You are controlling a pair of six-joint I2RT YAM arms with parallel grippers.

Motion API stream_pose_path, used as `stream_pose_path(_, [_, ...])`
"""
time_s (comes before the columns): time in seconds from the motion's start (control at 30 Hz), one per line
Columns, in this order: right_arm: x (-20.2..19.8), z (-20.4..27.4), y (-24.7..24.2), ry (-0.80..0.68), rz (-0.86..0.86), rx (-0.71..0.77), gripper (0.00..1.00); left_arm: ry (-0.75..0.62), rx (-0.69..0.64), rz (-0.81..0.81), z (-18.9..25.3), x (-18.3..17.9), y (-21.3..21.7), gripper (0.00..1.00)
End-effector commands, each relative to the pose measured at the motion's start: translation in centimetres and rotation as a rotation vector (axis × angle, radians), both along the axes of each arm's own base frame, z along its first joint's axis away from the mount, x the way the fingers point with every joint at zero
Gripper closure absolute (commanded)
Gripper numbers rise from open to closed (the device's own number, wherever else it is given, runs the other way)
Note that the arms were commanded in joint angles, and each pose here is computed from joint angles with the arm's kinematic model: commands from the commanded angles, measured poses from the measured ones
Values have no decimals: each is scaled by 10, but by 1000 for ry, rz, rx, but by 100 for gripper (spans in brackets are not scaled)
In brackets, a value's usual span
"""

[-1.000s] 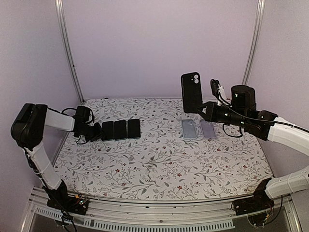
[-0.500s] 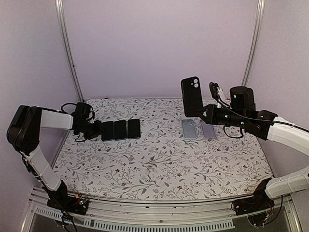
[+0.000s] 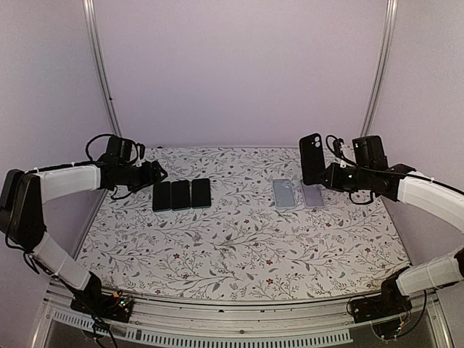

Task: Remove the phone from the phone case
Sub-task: Place the phone case at the center of the board.

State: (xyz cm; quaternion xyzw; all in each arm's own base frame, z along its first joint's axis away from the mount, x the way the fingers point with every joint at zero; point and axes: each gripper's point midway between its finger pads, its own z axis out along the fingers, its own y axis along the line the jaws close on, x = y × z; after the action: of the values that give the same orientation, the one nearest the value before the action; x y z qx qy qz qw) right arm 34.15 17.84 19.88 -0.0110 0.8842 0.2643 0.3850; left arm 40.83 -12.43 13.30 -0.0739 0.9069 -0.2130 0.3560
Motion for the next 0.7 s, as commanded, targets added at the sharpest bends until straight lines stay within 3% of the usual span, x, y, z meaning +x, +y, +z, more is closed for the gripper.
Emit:
stream_pose_path(0.0, [5, -33, -34, 88, -38, -77, 100, -62, -53, -87, 32, -4, -19, 14])
stream_pose_path(0.27, [16, -67, -86, 186, -111, -124, 100, -126, -106, -174, 62, -14, -35, 1])
stream_pose_path(0.67, [36, -115, -132, 313, -172, -183, 100, -148, -115, -232, 69, -27, -42, 1])
